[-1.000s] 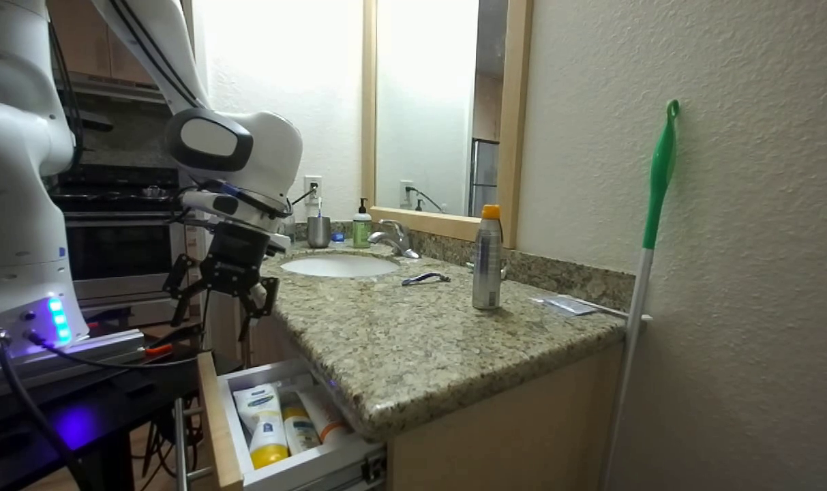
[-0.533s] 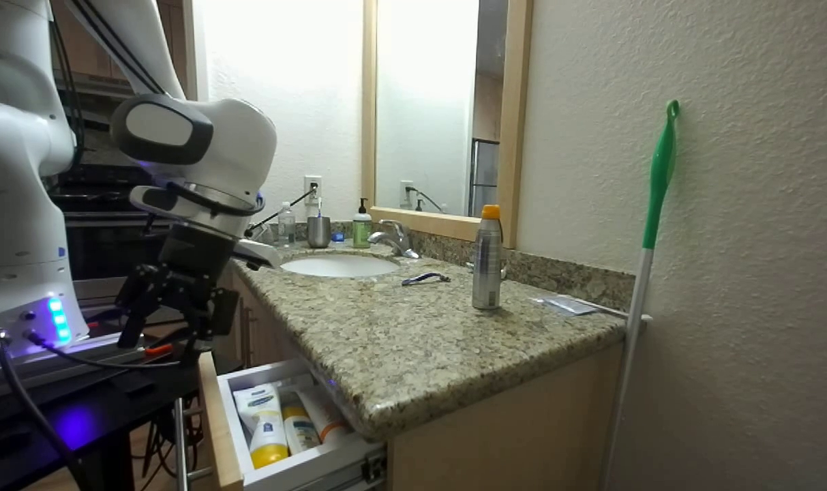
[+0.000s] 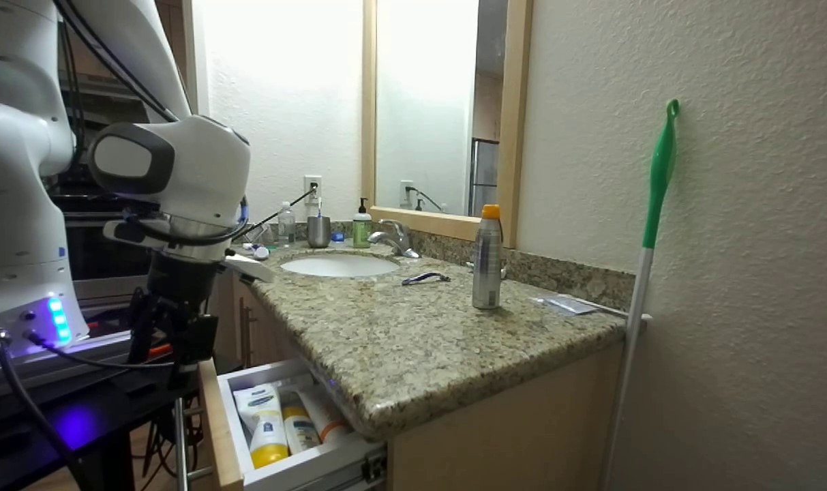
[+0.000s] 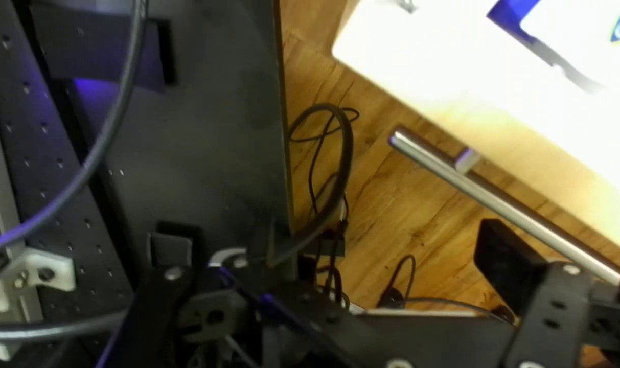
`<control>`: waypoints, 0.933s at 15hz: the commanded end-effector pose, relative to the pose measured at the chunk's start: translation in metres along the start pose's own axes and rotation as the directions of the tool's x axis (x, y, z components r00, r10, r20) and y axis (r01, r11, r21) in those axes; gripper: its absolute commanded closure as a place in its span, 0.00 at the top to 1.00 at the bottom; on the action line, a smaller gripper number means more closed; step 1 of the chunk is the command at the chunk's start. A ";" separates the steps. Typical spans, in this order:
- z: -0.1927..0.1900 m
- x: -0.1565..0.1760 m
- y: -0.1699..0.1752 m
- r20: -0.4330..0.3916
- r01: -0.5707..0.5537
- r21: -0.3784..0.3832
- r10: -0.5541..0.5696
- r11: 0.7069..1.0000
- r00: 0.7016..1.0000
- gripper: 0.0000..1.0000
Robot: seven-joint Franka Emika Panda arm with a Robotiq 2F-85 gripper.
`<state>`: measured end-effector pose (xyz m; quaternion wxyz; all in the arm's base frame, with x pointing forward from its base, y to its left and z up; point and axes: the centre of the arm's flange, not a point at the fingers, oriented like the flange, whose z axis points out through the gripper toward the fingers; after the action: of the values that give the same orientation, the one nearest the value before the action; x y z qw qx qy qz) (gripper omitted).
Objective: Close the open drawer
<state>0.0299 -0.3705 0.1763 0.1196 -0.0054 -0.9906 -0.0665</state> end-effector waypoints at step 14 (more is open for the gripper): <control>0.046 -0.143 -0.027 0.321 -0.445 0.316 0.347 0.838 0.881 1.00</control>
<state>0.1264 -0.3702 0.1232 0.0128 -0.1748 -0.9759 0.1303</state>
